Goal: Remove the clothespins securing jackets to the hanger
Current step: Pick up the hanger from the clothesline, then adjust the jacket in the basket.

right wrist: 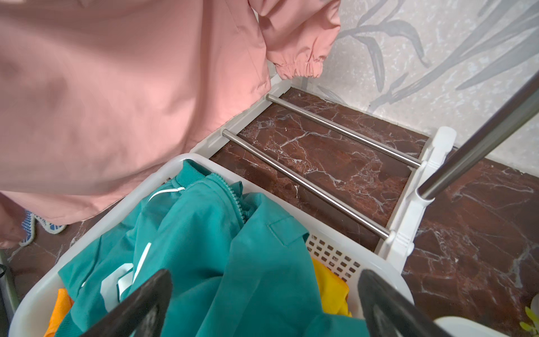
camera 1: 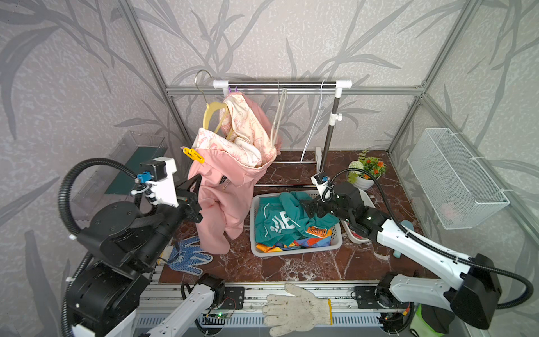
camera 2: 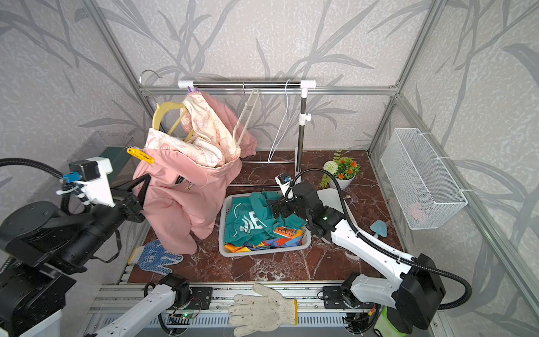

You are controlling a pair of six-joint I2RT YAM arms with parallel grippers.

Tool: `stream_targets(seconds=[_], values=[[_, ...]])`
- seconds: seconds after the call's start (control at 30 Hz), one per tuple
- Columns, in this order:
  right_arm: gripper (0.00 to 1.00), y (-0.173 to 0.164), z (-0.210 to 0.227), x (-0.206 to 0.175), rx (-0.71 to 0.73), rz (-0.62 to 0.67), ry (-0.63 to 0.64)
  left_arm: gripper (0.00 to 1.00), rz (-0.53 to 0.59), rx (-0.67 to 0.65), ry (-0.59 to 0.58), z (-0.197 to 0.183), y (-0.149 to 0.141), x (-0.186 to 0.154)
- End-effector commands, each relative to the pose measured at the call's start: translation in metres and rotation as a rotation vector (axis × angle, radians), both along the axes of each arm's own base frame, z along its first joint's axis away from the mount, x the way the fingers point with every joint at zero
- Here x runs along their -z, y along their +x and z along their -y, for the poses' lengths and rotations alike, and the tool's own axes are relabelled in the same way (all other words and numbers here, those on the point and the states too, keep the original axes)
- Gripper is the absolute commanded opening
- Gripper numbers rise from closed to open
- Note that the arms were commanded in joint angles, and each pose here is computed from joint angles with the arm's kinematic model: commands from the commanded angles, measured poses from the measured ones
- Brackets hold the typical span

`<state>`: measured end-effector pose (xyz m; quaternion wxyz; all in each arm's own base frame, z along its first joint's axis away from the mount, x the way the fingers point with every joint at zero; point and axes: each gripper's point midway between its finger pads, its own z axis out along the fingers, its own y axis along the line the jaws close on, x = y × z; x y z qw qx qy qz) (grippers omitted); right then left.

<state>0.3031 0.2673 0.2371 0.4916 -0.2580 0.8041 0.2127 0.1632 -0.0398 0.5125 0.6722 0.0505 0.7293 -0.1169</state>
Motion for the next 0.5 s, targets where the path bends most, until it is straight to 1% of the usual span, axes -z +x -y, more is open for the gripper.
stream_targets(seconds=[0.0, 0.13, 0.3, 0.47], values=[[0.99, 0.010, -0.011, -0.027, -0.022, 0.078, 0.048, 0.00, 0.137, -0.011, -0.063, -0.009, -0.021, -0.041], [0.99, 0.015, -0.019, -0.025, -0.047, 0.093, 0.052, 0.00, 0.115, 0.004, -0.093, -0.011, -0.034, -0.039], [0.99, 0.021, -0.038, -0.028, -0.101, 0.139, 0.060, 0.00, 0.083, 0.072, -0.145, -0.005, -0.053, -0.037], [0.99, 0.030, -0.062, -0.022, -0.142, 0.183, 0.054, 0.00, 0.086, 0.137, -0.170, 0.002, -0.070, -0.036]])
